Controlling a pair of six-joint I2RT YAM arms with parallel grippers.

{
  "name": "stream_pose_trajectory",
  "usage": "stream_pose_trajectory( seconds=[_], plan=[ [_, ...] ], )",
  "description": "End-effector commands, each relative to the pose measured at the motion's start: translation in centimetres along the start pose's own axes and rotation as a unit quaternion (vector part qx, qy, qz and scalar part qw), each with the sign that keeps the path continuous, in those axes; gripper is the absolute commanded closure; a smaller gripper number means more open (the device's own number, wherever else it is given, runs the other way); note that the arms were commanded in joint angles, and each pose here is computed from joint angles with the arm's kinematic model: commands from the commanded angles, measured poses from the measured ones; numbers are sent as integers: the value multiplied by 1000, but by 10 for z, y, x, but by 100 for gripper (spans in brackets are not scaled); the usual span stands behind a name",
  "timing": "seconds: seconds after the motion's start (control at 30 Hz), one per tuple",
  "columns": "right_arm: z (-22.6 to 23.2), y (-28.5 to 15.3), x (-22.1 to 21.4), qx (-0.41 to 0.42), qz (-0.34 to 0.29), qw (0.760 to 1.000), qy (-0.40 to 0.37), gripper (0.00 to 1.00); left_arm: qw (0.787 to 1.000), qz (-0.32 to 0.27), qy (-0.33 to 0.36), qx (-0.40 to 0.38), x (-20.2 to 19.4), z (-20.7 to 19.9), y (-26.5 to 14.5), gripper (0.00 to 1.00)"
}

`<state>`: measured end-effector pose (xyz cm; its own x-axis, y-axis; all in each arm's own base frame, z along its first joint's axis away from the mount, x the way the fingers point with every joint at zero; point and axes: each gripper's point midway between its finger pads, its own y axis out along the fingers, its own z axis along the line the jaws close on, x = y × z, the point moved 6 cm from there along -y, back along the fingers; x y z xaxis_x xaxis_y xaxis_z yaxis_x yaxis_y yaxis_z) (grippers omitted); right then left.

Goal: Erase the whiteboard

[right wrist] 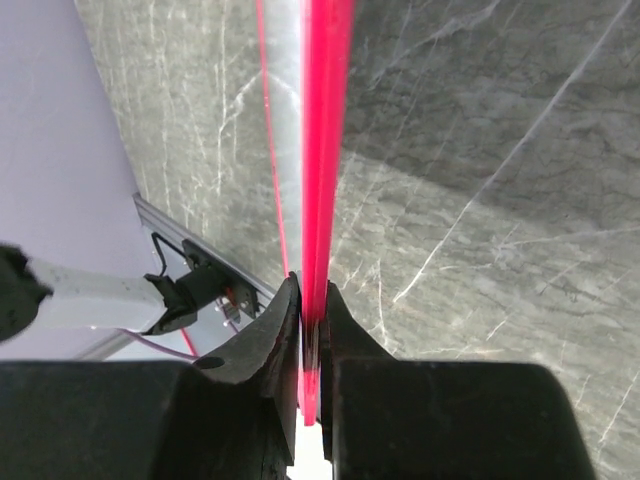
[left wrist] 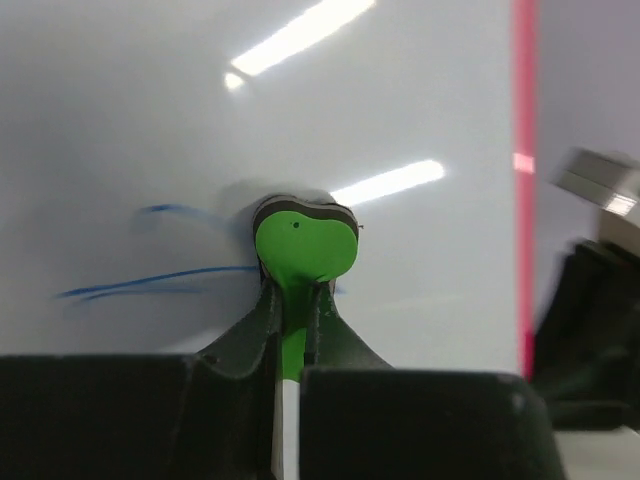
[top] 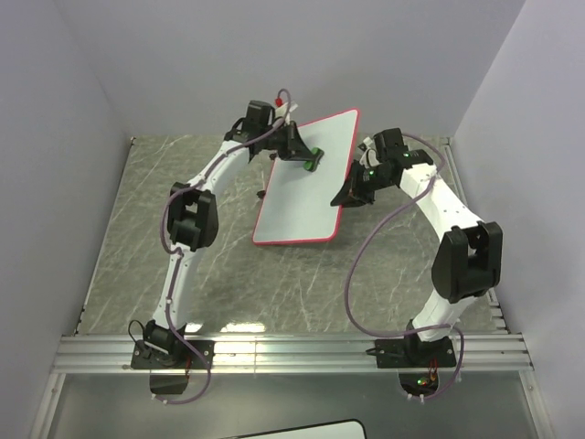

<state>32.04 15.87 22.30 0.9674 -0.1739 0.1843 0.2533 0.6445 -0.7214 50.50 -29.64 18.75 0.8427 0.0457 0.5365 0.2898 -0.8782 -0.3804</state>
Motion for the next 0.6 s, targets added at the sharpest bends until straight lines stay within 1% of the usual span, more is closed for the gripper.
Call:
stream_pose_trajectory(
  seconds=[0.0, 0.03, 0.1, 0.13, 0.2, 0.23, 0.3, 0.37, 0.4, 0.53, 0.57],
  plan=[
    [-16, 39, -27, -38, 91, 993, -58, 100, 985, 46, 61, -155, -17, -111, 3, 100],
    [-18, 42, -28, -44, 97, 993, -57, 100, 984, 39, 63, -162, -14, -120, 0, 100],
    [-16, 44, -31, -48, 102, 991, -67, 100, 983, 31, 67, -166, -10, -124, -2, 100],
    [-15, 43, -32, -49, 101, 991, -69, 100, 986, 27, 66, -153, -8, -122, -3, 100],
    [-16, 45, -37, -51, 105, 991, -72, 100, 992, -2, 63, -107, 2, -108, -2, 100],
    [-15, 43, -39, -50, 104, 991, -74, 100, 996, 0, 49, -81, 0, -94, 0, 100],
    [-17, 42, -43, -53, 106, 990, -72, 100, 999, -20, 32, -34, 10, -69, -4, 100],
    [-18, 40, -46, -55, 104, 990, -75, 100, 1000, -20, 12, 14, 8, -40, -3, 100],
    [-17, 39, -46, -54, 104, 990, -75, 100, 998, -35, 3, 47, 14, -21, -8, 100],
    [-19, 36, -49, -56, 102, 990, -75, 100, 988, -49, -38, 142, 14, 42, -19, 100],
    [-18, 36, -50, -58, 102, 990, -77, 100, 984, -52, -41, 162, 16, 52, -22, 100]
  ],
)
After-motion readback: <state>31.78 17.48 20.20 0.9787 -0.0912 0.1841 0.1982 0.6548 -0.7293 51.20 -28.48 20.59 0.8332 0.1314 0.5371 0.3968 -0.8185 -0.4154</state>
